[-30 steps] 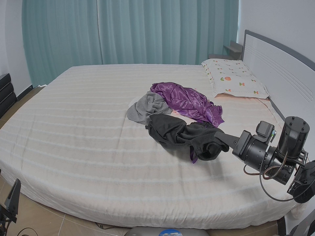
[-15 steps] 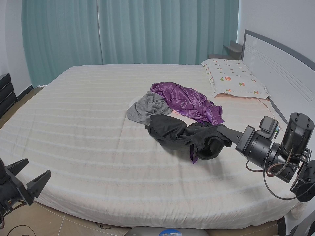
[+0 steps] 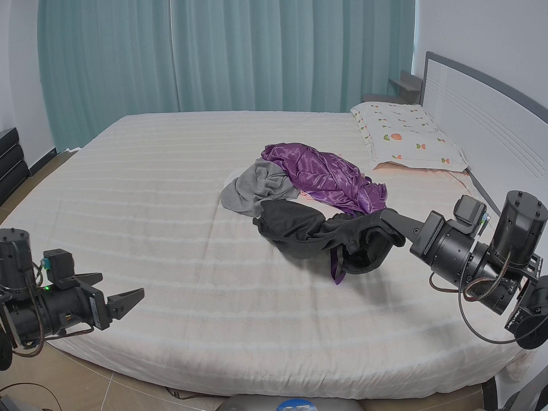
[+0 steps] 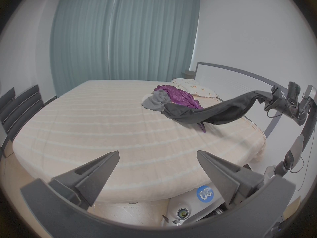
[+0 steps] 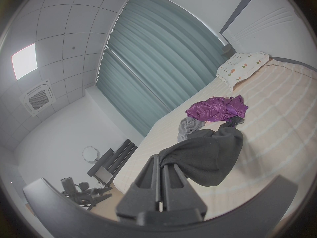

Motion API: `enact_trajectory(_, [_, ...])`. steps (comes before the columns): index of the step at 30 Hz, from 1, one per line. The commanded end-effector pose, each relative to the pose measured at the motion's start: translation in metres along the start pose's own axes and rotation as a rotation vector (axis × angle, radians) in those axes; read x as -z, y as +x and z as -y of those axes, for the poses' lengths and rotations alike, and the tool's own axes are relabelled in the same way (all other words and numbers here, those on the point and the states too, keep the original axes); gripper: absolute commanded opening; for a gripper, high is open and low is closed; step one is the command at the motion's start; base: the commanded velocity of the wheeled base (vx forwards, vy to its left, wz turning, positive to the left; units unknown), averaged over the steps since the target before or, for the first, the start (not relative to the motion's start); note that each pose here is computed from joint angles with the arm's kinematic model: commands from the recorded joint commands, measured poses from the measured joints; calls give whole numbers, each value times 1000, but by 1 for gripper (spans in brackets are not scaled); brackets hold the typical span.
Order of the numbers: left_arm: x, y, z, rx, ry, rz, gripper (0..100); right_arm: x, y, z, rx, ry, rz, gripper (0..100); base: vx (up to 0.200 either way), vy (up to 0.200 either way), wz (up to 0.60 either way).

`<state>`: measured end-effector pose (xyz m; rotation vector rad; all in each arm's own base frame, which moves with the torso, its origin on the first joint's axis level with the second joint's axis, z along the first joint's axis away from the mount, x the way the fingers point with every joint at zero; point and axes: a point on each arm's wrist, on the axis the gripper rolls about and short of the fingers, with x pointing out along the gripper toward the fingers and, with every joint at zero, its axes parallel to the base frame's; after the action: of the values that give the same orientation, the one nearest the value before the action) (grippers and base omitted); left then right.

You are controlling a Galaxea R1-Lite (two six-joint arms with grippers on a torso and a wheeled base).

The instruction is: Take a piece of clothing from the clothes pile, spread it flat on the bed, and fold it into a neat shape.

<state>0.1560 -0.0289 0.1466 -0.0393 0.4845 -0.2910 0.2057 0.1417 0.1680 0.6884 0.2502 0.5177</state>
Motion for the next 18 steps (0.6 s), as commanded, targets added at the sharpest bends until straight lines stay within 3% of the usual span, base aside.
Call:
enact_trajectory(1, [0, 44, 13, 77, 26, -109, 100, -11, -11, -11, -49, -1, 44, 0, 0, 0, 0])
enact_trajectory(4, [3, 63, 27, 122, 50, -147, 100, -16, -18, -17, -81, -4, 64, 0, 0, 0, 0])
enact_trajectory(11, [0, 100, 57, 156, 25, -132, 100, -14, -23, -28, -125, -3, 49, 0, 0, 0, 0])
enact_trajectory(18, [16, 136, 93, 178, 74, -168, 100, -18, -21, -43, -188, -11, 69, 0, 0, 0, 0])
